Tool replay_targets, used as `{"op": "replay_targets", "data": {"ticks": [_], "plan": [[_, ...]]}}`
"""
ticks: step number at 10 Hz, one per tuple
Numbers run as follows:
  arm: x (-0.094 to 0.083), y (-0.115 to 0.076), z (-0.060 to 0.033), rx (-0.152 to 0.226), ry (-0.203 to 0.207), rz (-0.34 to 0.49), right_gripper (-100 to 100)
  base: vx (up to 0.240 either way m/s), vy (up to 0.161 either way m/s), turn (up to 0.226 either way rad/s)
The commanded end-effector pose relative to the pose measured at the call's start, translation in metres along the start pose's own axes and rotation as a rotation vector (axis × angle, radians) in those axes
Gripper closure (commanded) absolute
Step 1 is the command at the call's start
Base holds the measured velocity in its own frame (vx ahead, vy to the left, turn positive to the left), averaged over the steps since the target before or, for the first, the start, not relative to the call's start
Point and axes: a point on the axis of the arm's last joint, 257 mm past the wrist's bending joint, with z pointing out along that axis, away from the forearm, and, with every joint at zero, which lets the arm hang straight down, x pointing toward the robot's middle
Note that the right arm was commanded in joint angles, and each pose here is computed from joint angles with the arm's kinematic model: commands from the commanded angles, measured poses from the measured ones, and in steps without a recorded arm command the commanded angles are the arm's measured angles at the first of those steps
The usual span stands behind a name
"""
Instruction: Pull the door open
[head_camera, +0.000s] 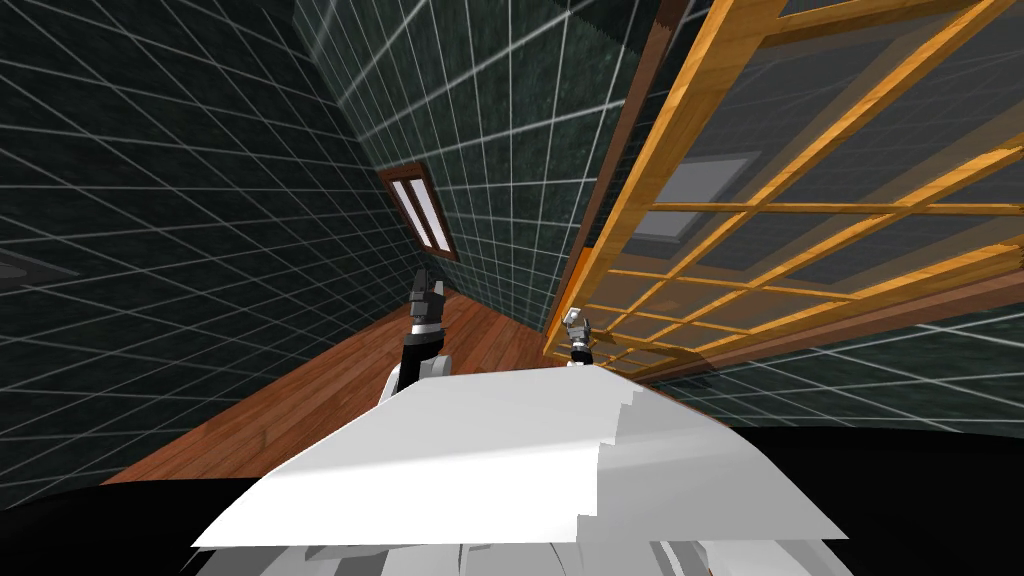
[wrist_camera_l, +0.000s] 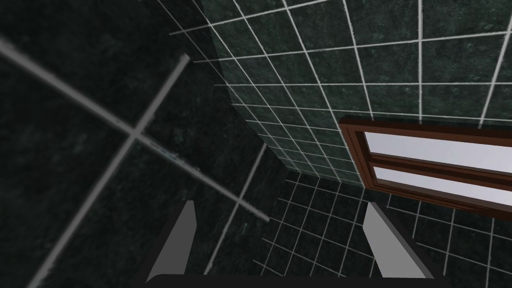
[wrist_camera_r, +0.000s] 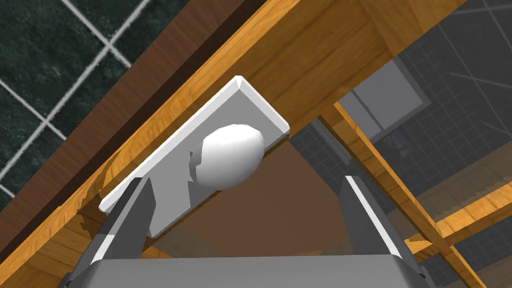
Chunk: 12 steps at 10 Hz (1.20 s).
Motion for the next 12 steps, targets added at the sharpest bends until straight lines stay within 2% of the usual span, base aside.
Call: {"op": "replay_targets", "data": {"ticks": [1,2,3,4,6,7,8,9,11,12], "plan": [[0.001,-0.003,0.0009,-0.004,-0.008,0.075,-100,-0.071,-0.018,0.082],[0.001,-0.003,0.0009,-0.004,-0.008,0.092,-100,-0.062,-0.014,0.026],[0.002,-0.005,0.0017,-0.007,-0.014,0.144,-100,-0.074,-0.012,0.038],[0.002,-0.005,0.0017,-0.007,-0.014,0.149,-100,-0.056,-0.010,0.030],[0.004,-0.008,0.0032,-0.013,-0.024,0.247,-100,-0.064,-0.014,0.071],[0.004,-0.008,0.0032,-0.013,-0.024,0.264,-100,-0.061,-0.020,0.019],[0.005,-0.010,0.0039,-0.016,-0.030,0.315,-100,-0.056,-0.010,0.039],[0.005,-0.010,0.0039,-0.016,-0.030,0.321,-100,-0.043,-0.005,0.025],[0.006,-0.014,0.0052,-0.022,-0.040,0.415,-100,-0.062,-0.014,0.059],[0.006,-0.014,0.0052,-0.022,-0.039,0.432,-100,-0.065,-0.015,0.024]]}}
